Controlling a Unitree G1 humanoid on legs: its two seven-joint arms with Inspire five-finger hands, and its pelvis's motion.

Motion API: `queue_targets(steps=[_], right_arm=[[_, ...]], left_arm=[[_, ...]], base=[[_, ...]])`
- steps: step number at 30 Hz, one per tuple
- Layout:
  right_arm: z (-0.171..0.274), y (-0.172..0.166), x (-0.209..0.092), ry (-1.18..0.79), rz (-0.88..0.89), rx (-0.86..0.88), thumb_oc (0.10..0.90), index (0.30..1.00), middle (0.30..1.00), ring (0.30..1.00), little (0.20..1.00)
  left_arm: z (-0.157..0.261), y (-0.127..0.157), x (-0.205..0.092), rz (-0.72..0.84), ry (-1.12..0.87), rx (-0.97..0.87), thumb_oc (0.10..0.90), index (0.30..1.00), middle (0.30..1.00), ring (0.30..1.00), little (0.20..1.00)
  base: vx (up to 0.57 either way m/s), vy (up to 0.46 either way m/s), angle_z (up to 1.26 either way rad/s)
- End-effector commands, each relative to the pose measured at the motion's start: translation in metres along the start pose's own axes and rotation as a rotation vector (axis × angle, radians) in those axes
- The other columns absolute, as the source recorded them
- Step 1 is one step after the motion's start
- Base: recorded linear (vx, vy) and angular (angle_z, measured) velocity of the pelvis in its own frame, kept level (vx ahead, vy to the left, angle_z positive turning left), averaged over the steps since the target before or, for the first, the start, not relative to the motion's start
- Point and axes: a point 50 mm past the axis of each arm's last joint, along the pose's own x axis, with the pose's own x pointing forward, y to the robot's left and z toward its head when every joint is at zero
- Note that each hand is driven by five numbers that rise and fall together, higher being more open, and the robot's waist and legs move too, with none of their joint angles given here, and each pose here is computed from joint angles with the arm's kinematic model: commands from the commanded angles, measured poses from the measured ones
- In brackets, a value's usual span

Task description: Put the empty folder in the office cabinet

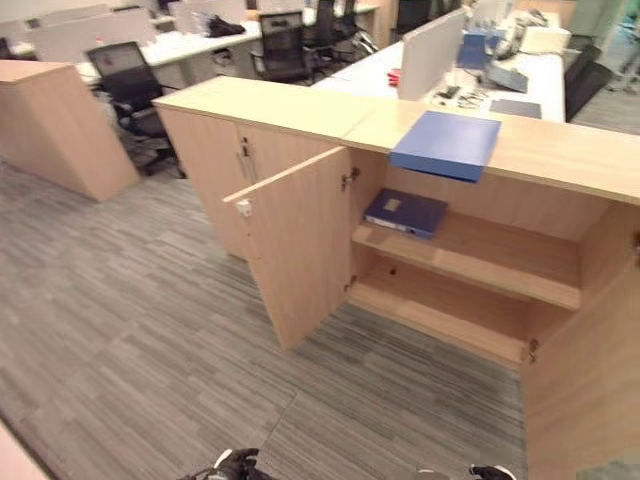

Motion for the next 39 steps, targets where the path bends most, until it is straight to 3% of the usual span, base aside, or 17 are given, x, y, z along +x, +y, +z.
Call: queue_targets(steps=[1,9,14,20,24,33,36,39], right_arm=[[0.054,0.014,-0.002,-0.201,0.056,0.077,0.8,0.9,0.9,0.9,0.9],[0.04,0.018,0.0,-0.139,0.069,0.089,0.8,0.9,0.9,0.9,0.9],[0.018,0.016,0.002,-0.047,0.066,0.083,0.8,0.9,0.9,0.9,0.9],[0.023,0.017,0.002,-0.049,0.066,0.06,0.8,0.9,0.9,0.9,0.9],[0.04,0.014,0.001,-0.099,0.062,-0.061,0.8,0.9,0.9,0.9,0.9],[0.066,0.019,-0.001,-0.195,0.074,-0.13,0.8,0.9,0.9,0.9,0.9],[0.064,0.02,-0.001,-0.194,0.073,-0.125,0.8,0.9,0.9,0.9,0.9],[0.048,0.021,0.0,-0.141,0.063,0.004,0.8,0.9,0.9,0.9,0.9]], left_arm=[[0.016,0.013,0.001,0.022,-0.063,-0.105,0.8,0.9,0.9,0.9,0.9],[0.027,0.004,0.002,-0.004,-0.097,-0.116,0.8,0.9,0.9,0.9,0.9],[0.014,-0.009,0.002,-0.04,-0.041,-0.086,0.8,0.9,0.9,0.9,0.9],[0.006,-0.014,0.001,-0.082,0.008,-0.018,0.8,0.9,0.9,0.9,0.9],[0.045,-0.015,0.002,-0.091,-0.142,-0.116,0.8,0.9,0.9,0.9,0.9],[0.098,-0.01,-0.011,-0.112,-0.386,-0.353,0.8,0.9,0.9,0.9,0.9],[0.099,-0.009,-0.013,-0.112,-0.409,-0.399,0.8,0.9,0.9,0.9,0.9],[0.103,-0.007,-0.016,-0.098,-0.442,-0.459,0.8,0.9,0.9,0.9,0.9]], base=[[0.12,-0.119,-0.92],[0.31,-0.156,-0.38],[0.56,-0.292,0.24],[0.47,-0.348,0.25],[0.3,-0.304,-0.02],[0.2,-0.023,-0.12],[0.14,0.076,-0.13],[0.19,0.169,-0.18]])
